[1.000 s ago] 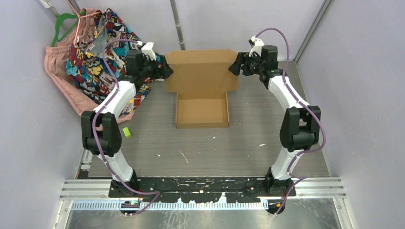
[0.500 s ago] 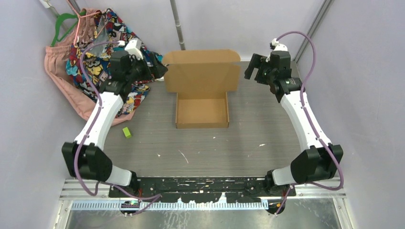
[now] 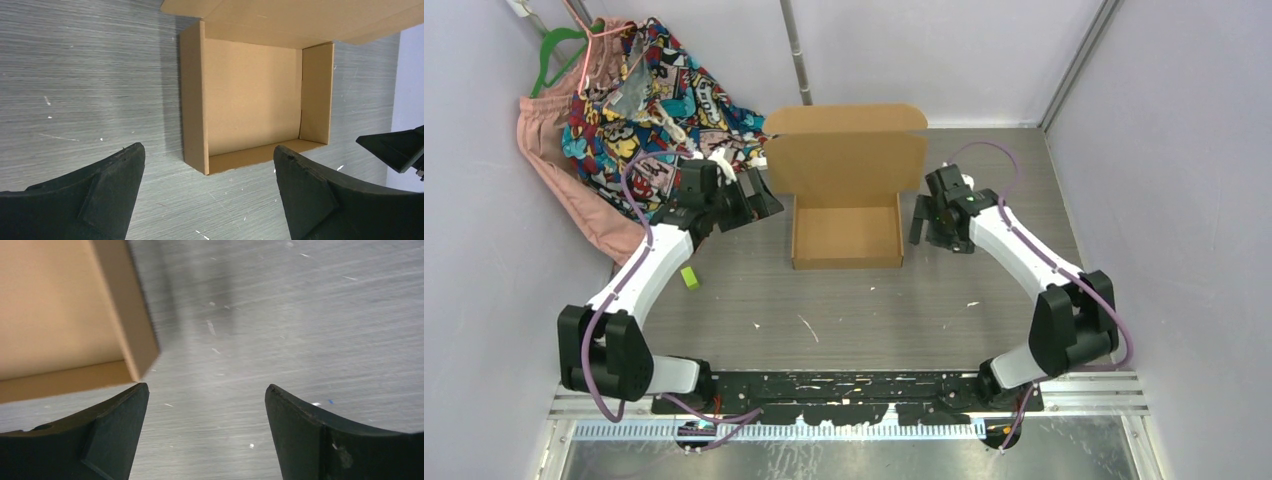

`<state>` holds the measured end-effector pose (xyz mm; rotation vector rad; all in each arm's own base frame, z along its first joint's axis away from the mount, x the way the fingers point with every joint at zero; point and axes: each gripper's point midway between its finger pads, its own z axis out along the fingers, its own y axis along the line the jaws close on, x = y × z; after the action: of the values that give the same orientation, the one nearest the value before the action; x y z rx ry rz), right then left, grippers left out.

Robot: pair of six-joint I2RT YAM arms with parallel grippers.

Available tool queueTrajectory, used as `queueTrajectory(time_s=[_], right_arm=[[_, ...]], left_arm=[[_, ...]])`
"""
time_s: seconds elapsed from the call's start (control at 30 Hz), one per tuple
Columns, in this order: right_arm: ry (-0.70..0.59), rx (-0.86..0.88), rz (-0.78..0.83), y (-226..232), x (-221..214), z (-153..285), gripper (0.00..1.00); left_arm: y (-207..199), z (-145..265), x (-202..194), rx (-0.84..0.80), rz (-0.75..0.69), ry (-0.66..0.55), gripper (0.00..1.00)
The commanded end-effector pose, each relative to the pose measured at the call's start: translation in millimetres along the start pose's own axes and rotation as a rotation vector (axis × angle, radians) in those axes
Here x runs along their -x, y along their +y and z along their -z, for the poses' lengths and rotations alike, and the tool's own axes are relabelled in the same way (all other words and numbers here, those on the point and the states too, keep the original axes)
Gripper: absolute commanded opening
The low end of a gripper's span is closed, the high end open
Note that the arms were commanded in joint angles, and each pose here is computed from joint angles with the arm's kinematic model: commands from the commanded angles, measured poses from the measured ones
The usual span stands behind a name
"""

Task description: Fold the paper box

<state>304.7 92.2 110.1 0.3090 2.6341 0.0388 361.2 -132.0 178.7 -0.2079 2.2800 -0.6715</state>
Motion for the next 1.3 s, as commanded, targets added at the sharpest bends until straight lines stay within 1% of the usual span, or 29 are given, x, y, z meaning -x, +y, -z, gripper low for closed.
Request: queueTrajectory(time_s=[0.0,0.07,0.1,0.2,0.3,0.37,0.5,0.67,0.8,0.97,1.03,1.1,1.27], right_arm=[[-0.120,0.077,-0.020,45,48,8,0.79],[-0.115,0.094,-0.003,61,55,0,0.53],[-0.110,0.100,0.004,68,58,-3,0.45],[-0.109,0.080,0.068,89,62,-18,0.44],[-0.106,0.024,0.124,100,63,-36,0.45],[-0.105,-0.009,0.134,103,64,-47,0.46],[-0.108,-0.030,0.114,103,62,-61,0.49],[-0.088,-0.062,0.122,99,54,-76,0.50],[-0.082,-0.076,0.121,94,47,-83,0.46],[-0.071,-0.086,0.126,89,38,-93,0.43],[-0.067,-0.091,0.127,88,35,-97,0.40],[-0.060,-0.094,0.130,87,32,-100,0.33],[-0.057,-0.101,0.128,82,29,-101,0.27]], left_arm=[[-8,17,24,0.003,-0.015,-0.120,1.00],[2,17,25,0.053,-0.017,-0.127,1.00],[6,17,26,0.077,-0.020,-0.133,0.99],[20,11,28,0.137,-0.027,-0.155,0.90],[28,4,26,0.171,-0.025,-0.145,0.87],[32,1,24,0.193,-0.029,-0.142,0.85],[34,2,22,0.215,-0.039,-0.144,0.84],[33,1,19,0.228,-0.052,-0.129,0.84],[34,1,18,0.247,-0.065,-0.131,0.84],[32,1,17,0.256,-0.075,-0.123,0.84],[32,1,16,0.262,-0.079,-0.123,0.84],[32,4,18,0.263,-0.082,-0.129,0.84],[30,10,21,0.268,-0.092,-0.143,0.84]])
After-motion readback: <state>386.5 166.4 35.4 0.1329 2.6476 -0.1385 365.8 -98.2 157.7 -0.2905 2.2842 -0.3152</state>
